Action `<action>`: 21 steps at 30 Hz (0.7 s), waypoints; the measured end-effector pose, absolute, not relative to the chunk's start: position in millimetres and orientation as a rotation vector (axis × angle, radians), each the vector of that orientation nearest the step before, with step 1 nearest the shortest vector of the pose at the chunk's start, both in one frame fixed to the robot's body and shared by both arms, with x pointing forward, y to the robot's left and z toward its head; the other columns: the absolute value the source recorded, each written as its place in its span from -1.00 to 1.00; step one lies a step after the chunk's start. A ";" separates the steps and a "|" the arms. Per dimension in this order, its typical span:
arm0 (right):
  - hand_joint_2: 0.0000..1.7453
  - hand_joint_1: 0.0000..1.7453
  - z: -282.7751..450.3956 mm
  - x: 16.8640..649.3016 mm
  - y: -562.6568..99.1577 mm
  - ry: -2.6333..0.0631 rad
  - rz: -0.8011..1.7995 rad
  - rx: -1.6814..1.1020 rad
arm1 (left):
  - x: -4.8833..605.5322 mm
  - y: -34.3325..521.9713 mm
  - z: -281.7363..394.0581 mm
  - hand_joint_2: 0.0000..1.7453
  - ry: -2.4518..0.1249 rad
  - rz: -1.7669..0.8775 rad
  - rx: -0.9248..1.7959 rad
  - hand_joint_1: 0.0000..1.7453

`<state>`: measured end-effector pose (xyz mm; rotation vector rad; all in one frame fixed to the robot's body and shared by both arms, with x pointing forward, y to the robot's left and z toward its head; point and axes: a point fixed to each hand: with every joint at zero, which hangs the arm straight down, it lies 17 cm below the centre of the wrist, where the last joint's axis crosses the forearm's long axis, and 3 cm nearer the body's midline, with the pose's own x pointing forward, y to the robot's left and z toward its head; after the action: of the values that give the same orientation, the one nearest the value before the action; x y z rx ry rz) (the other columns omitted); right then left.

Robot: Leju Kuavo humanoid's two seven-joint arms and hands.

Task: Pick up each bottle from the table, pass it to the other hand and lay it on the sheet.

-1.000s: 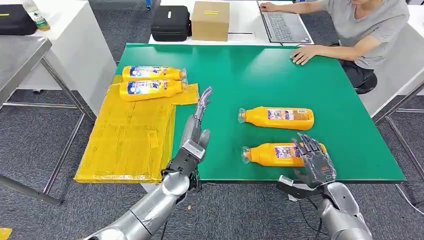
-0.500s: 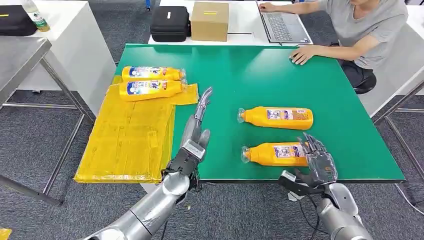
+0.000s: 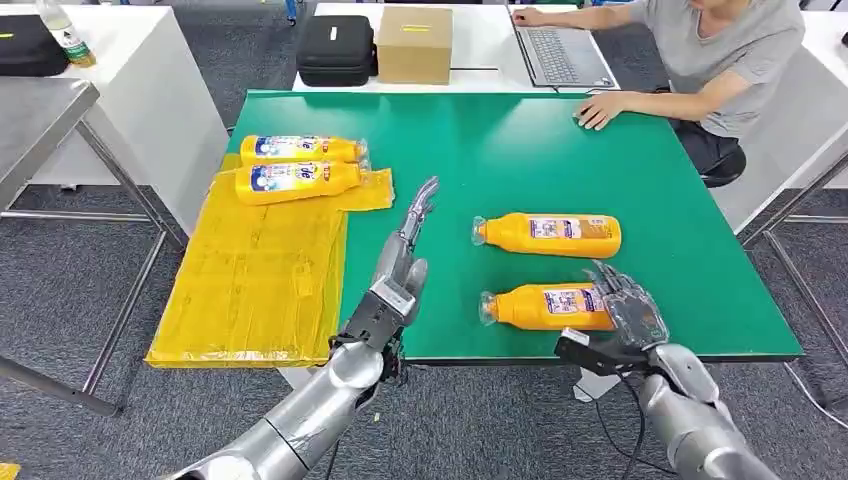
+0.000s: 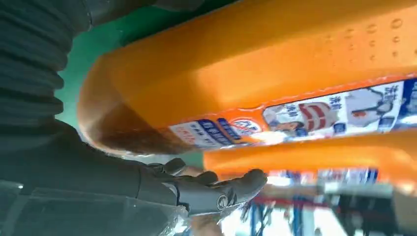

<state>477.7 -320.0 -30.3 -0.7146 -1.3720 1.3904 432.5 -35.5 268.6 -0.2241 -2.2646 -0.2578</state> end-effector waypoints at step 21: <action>1.00 1.00 -29.0 482.8 -329.0 -1.311 1.408 -0.550 | 432.4 -48.0 286.6 -1.00 -2.296 -0.253 -0.221 -1.00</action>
<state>482.8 -329.0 -29.0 -0.5498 -1.3107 1.4080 432.4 -48.0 286.6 -0.2206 -2.2955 -0.2532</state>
